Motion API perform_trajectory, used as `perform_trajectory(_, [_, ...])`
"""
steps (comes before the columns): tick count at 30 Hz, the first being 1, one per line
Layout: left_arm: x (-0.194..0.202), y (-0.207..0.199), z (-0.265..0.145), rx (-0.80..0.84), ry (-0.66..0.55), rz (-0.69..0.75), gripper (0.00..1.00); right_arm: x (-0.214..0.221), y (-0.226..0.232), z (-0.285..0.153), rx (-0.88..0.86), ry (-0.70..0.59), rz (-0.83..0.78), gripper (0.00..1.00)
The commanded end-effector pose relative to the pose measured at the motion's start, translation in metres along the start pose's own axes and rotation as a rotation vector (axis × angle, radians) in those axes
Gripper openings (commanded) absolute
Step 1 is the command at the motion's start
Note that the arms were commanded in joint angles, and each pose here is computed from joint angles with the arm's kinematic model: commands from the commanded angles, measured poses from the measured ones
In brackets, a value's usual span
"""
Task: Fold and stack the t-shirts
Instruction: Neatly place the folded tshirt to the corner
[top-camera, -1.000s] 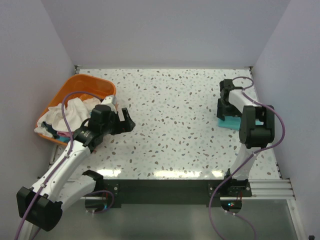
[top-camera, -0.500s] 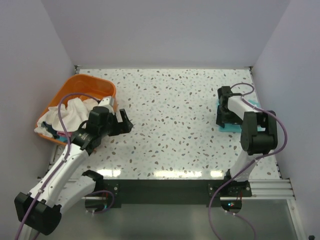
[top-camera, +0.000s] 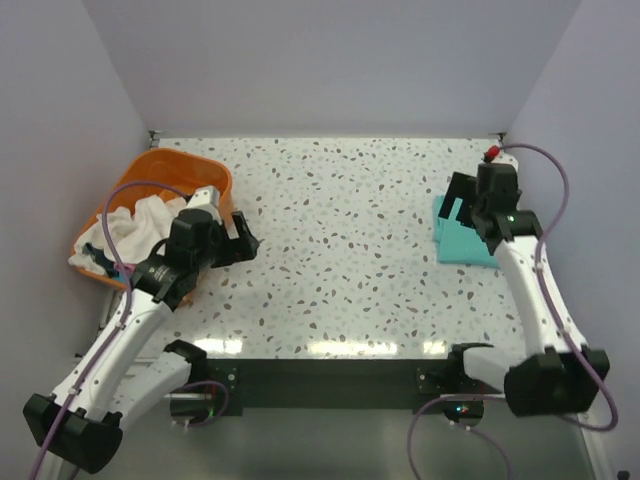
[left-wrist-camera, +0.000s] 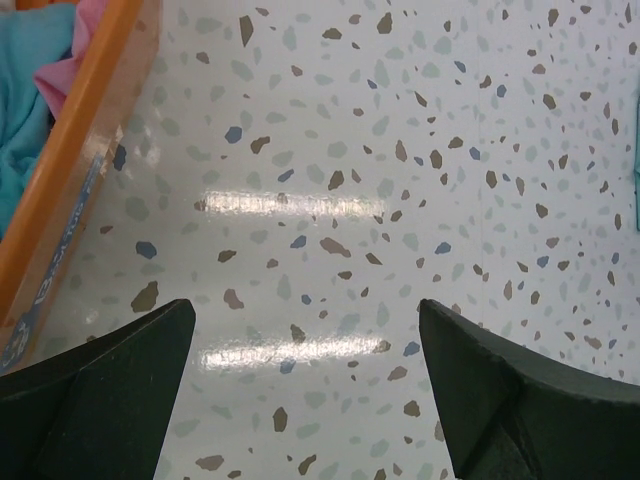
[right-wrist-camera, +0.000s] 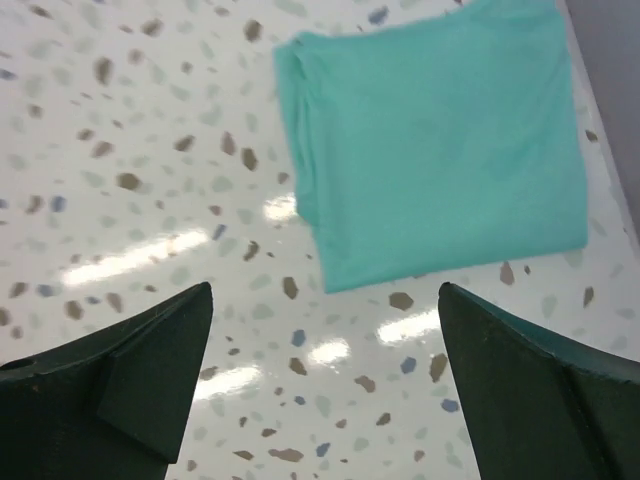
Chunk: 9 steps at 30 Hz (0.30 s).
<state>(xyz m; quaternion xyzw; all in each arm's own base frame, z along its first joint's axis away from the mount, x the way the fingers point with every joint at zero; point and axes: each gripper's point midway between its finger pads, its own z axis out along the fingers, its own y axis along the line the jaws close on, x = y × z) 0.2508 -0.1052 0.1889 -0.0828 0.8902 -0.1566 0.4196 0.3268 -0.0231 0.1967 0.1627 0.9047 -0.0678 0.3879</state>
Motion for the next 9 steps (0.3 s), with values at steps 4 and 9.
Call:
perform_trajectory(4, [-0.023,-0.001,-0.012,-0.011,-0.090,-0.026,1.00,-0.007,0.029,-0.052,-0.301,-0.216,0.073,0.99])
perform_trajectory(9, [-0.026,0.000,-0.014,-0.015,-0.103,-0.032,1.00,-0.015,0.017,-0.072,-0.288,-0.341,0.122,0.99])
